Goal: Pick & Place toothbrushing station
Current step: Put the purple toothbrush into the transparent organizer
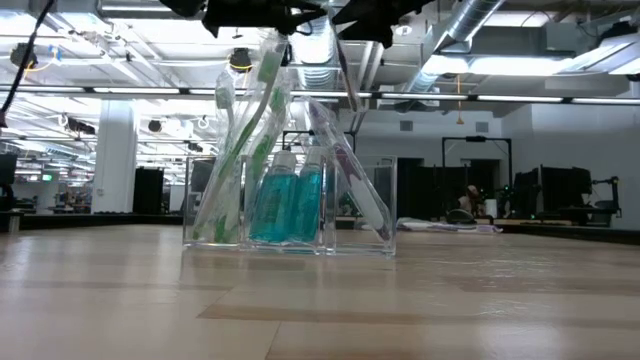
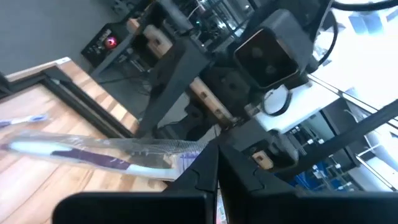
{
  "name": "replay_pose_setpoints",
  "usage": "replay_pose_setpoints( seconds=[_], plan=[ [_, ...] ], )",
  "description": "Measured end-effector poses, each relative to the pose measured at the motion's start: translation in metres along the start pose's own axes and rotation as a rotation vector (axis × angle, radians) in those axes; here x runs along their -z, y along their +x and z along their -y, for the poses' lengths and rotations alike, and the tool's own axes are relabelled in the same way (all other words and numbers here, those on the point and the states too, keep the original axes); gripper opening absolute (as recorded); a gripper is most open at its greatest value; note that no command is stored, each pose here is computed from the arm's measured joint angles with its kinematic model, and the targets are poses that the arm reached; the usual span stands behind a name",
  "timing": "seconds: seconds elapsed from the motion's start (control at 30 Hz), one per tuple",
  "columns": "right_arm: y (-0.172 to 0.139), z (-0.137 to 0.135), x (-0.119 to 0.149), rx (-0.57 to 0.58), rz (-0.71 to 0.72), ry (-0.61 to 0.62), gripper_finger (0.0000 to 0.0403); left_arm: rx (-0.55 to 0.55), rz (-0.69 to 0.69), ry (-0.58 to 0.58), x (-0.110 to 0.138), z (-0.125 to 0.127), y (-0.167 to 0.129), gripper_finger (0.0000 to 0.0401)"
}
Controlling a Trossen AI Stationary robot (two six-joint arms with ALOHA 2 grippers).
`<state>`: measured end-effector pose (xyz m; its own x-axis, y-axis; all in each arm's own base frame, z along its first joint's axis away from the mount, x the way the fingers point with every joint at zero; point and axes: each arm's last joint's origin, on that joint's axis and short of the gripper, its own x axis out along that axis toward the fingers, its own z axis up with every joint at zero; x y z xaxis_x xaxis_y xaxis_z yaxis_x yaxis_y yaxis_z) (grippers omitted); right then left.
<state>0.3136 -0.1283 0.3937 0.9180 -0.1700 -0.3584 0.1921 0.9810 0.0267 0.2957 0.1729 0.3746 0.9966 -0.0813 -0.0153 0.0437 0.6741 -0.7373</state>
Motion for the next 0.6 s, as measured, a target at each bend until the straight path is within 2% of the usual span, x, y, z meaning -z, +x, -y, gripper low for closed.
replay_pose_setpoints(
  seconds=[0.33,0.6],
  plan=[
    [0.0000,0.0000,-0.0003,0.000,0.004,-0.001,0.0201,0.034,0.024,0.033,-0.0114,0.0066,0.0049,0.0000],
    [0.0000,0.0000,-0.0003,0.000,0.004,-0.001,0.0176,0.034,0.024,0.033,-0.0114,0.0066,0.0049,0.0000]
  ],
)
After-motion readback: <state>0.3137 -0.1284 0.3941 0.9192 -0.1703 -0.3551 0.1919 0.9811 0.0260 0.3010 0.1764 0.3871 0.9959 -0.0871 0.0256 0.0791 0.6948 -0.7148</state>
